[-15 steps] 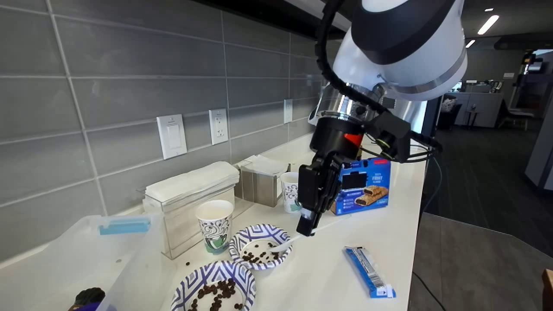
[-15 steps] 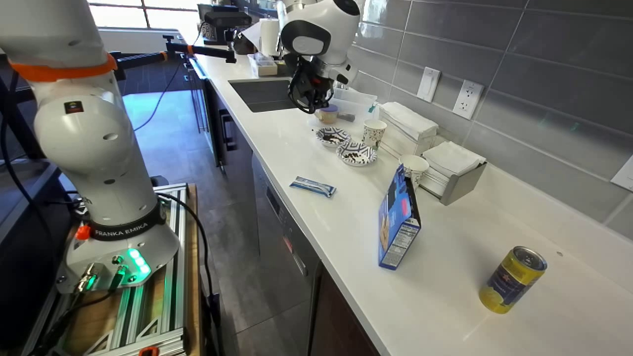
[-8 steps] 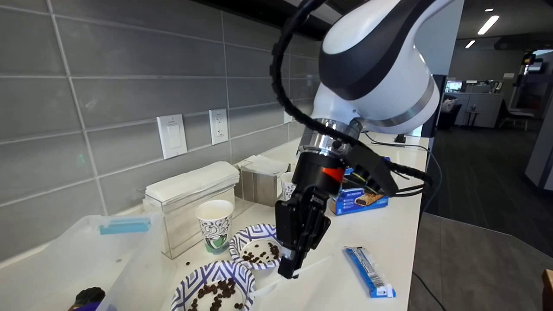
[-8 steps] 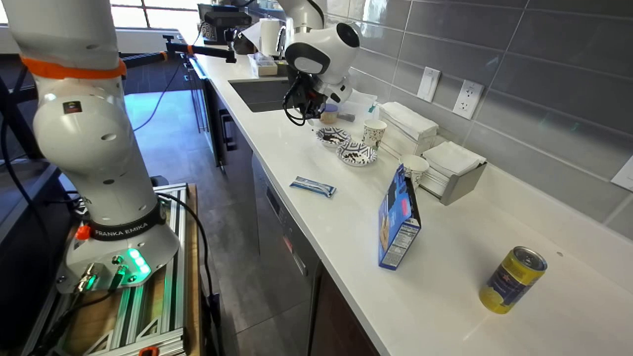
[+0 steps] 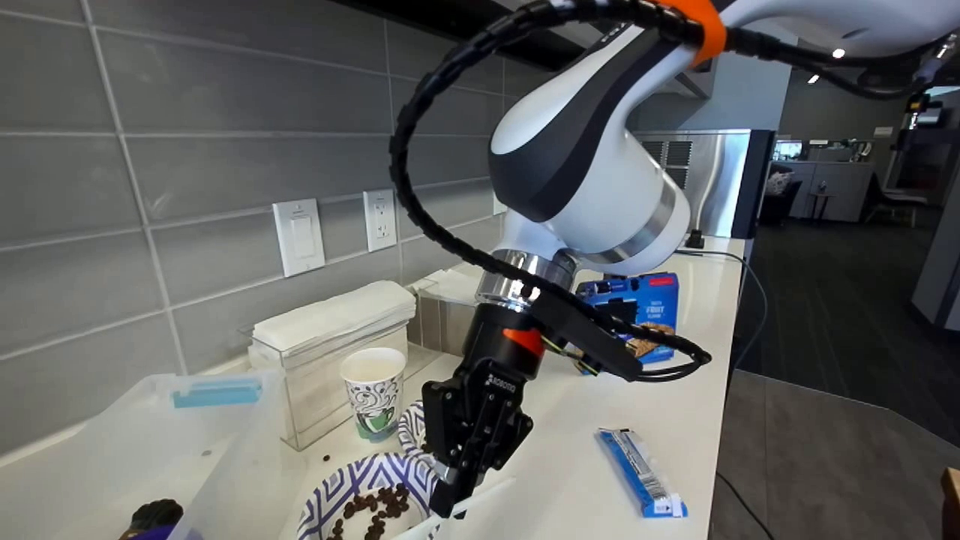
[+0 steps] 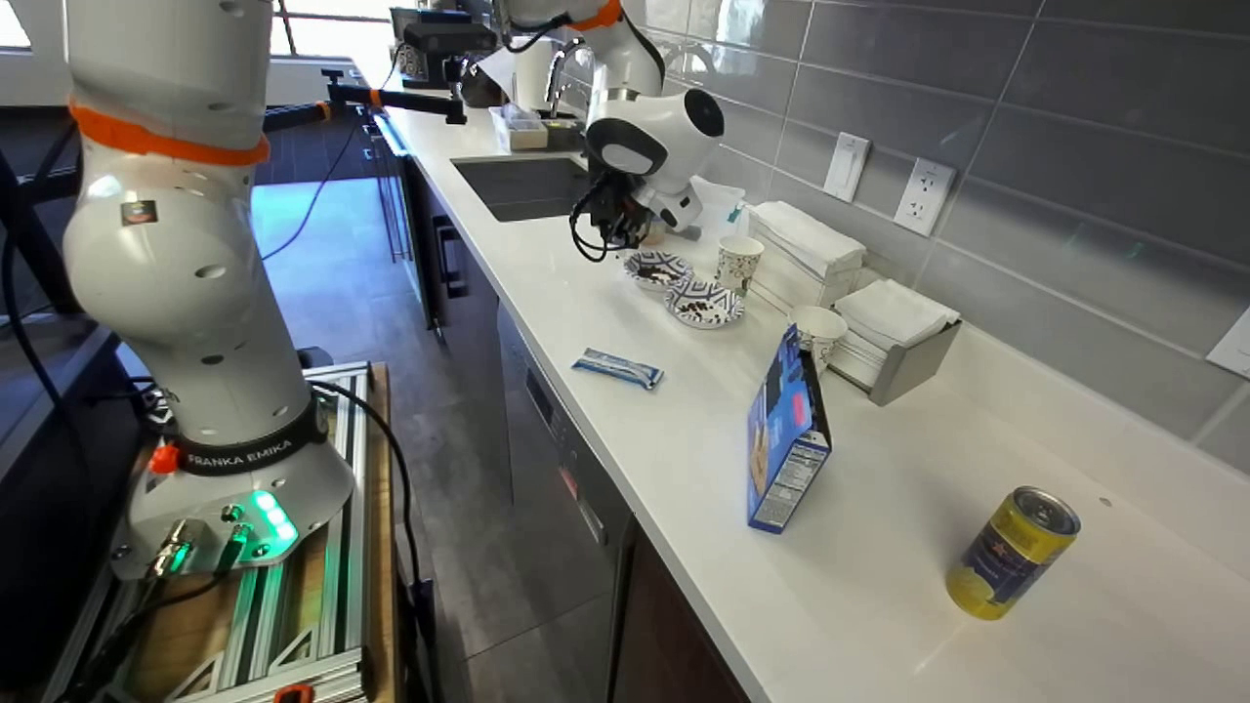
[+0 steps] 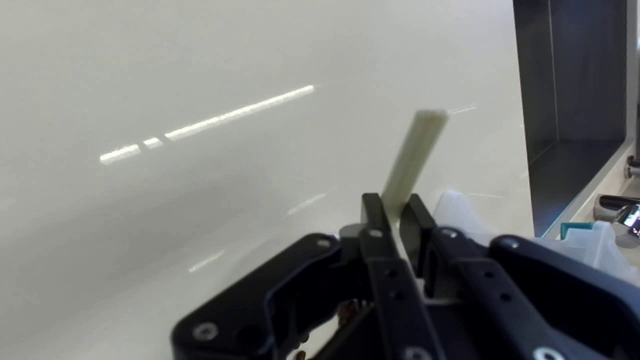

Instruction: Pick up the spoon, get some of the objects from the bowl on the left and put them in the bowl on the right

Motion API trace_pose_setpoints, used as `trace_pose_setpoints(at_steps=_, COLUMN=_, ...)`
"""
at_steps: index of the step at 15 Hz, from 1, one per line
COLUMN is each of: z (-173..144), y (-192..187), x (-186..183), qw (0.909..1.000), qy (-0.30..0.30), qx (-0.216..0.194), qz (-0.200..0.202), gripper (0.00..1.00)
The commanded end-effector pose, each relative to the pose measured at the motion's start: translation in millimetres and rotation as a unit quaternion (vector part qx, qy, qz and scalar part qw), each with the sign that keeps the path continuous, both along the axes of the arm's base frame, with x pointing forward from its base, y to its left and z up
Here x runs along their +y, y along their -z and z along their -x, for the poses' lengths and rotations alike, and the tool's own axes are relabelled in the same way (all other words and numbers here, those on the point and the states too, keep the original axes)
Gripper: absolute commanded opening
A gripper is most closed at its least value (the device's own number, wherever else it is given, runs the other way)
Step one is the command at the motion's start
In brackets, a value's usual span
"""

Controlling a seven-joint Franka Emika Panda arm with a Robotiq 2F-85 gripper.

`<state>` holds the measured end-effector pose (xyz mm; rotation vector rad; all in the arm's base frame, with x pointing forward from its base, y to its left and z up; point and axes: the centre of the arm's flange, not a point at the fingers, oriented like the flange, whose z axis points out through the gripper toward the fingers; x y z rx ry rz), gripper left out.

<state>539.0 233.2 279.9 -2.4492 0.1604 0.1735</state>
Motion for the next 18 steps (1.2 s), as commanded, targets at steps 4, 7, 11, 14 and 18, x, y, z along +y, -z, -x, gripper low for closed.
trace_pose_setpoints(at_steps=4, z=-28.7, y=20.2, x=8.8, qw=0.9969, qy=0.062, qx=0.033, qz=-0.035, gripper=0.03)
trace_pose_setpoints(at_steps=7, z=-34.4, y=29.2, x=9.7, qw=0.9947, qy=0.082, qx=0.045, qz=-0.044, gripper=0.03)
trace_pose_setpoints(at_steps=11, z=-36.7, y=41.3, x=10.3, qw=0.9905, qy=0.104, qx=0.069, qz=-0.057, gripper=0.03)
trace_pose_setpoints(at_steps=14, z=-39.1, y=47.7, x=9.3, qw=0.9861, qy=0.126, qx=0.08, qz=-0.072, gripper=0.03)
trace_pose_setpoints(at_steps=18, z=-41.9, y=54.8, x=5.5, qw=0.9812, qy=0.147, qx=0.092, qz=-0.084, gripper=0.03)
